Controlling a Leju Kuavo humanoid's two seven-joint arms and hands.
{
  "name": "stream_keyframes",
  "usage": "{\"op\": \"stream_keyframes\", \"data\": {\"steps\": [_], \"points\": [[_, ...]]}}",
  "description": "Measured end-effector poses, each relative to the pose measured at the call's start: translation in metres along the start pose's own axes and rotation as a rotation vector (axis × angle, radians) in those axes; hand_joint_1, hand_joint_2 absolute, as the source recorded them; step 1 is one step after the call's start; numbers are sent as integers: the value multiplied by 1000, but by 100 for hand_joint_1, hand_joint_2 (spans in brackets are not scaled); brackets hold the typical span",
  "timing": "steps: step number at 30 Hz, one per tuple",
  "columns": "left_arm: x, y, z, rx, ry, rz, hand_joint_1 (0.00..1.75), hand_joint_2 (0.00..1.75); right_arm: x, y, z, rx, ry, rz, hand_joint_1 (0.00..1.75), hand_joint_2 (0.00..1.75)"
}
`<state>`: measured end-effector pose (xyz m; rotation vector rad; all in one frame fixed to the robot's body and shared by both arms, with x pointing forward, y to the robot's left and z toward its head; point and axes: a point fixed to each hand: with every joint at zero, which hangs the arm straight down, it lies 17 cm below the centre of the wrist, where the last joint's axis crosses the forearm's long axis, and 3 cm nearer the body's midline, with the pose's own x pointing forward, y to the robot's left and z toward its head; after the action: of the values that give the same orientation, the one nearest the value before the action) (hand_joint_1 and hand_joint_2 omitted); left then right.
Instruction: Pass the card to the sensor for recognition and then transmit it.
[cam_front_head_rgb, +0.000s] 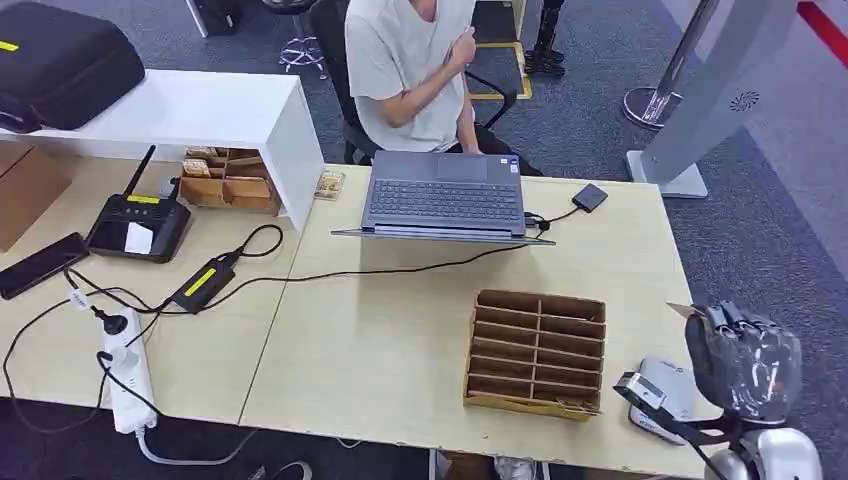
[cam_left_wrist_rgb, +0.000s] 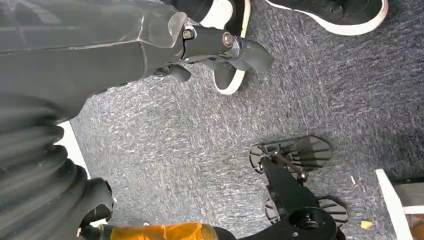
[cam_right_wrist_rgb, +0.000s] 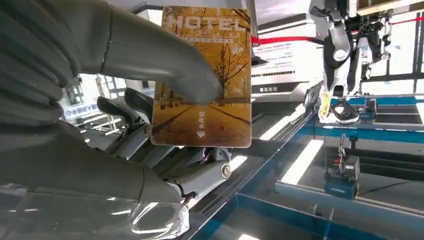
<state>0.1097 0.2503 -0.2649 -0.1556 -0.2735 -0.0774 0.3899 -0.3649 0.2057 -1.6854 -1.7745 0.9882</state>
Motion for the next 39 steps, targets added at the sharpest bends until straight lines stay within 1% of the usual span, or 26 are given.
{"op": "stream_keyframes", "data": {"steps": [4,8,13,21,27,33,36,39], "points": [[-3,1,0,2,-2,8,0,175,-2,0,14,19,4,15,175,175],[-5,1,1,6,-2,17,0,175,-9,2,25,38,34,28,175,175],[-8,10,0,49,7,32,0,175,-19,6,38,69,62,58,175,175],[-8,11,0,58,6,42,0,175,-29,9,49,88,104,66,175,175],[-5,7,0,34,-9,50,0,175,-29,17,62,125,98,72,175,175],[3,3,1,11,-59,36,0,175,-31,35,80,184,127,59,175,175],[9,8,1,37,-94,29,0,175,-32,40,88,201,144,48,175,175],[11,12,0,60,-104,12,0,175,-31,45,97,223,159,38,175,175]]}}
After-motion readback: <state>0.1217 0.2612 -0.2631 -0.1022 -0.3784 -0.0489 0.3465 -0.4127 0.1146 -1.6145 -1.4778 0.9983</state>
